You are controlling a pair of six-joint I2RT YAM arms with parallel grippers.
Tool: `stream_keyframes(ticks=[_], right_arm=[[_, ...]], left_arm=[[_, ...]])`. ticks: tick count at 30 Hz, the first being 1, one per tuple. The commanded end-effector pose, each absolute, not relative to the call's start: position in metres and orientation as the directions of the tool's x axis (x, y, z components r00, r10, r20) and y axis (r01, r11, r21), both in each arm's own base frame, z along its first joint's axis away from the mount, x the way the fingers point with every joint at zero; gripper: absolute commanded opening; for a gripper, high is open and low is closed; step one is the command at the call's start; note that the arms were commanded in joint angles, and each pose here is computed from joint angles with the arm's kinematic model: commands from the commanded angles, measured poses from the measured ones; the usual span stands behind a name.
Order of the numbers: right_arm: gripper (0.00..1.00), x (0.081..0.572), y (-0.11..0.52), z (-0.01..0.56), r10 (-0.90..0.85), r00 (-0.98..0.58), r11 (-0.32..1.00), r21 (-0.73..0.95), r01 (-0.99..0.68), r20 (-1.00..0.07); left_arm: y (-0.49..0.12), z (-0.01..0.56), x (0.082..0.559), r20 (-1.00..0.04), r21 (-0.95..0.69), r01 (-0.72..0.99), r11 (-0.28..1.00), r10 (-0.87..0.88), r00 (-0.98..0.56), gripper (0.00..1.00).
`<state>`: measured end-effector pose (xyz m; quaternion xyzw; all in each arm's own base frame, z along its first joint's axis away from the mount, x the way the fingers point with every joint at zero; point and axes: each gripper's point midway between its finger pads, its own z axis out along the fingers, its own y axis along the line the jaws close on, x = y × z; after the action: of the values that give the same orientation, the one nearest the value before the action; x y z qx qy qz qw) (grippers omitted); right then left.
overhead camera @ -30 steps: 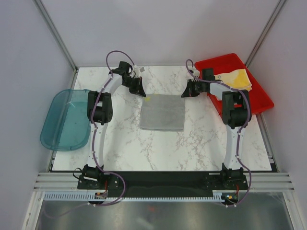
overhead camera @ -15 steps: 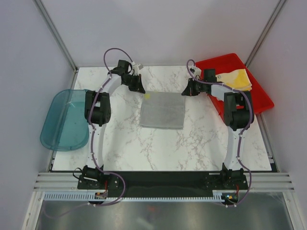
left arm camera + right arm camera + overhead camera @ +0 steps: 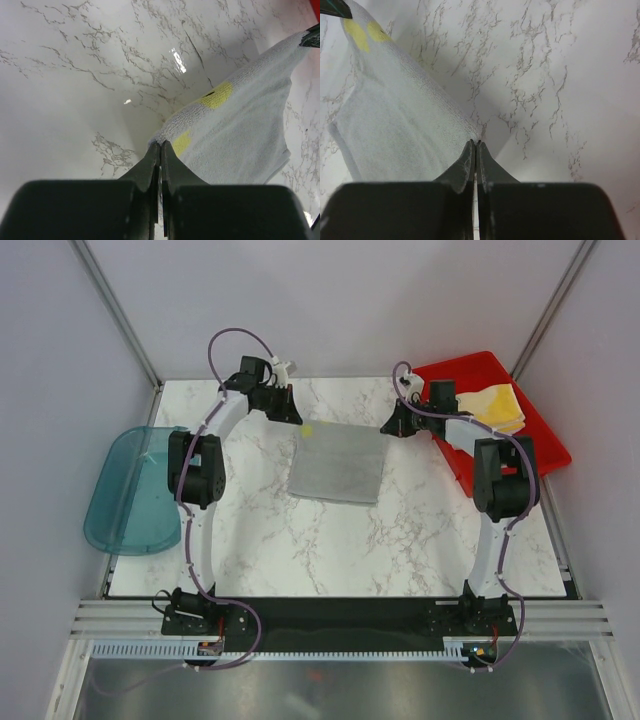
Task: Fold and stack the towels
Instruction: Fold the towel
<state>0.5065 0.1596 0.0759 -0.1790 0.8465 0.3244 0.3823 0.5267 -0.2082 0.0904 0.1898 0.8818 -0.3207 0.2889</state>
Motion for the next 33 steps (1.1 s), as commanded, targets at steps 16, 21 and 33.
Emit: stream_keyframes(ticks=[16, 21, 33], right_arm=[[0.00, 0.468, 0.167, 0.135, -0.105, -0.499, 0.757, 0.256, -0.601, -0.861], [0.00, 0.451, 0.168, 0.138, -0.115, -0.503, 0.762, 0.249, -0.598, -0.857], [0.00, 0.391, 0.184, 0.122, -0.113, -0.570, 0.749, 0.307, -0.587, -0.814]], left_arm=[[-0.206, 0.121, 0.494, -0.671, -0.446, 0.550, 0.706, 0.143, -0.728, 0.02], [-0.204, 0.127, 0.477, -0.678, -0.441, 0.556, 0.704, 0.146, -0.721, 0.02], [-0.198, 0.107, 0.426, -0.628, -0.440, 0.517, 0.734, 0.159, -0.761, 0.02]])
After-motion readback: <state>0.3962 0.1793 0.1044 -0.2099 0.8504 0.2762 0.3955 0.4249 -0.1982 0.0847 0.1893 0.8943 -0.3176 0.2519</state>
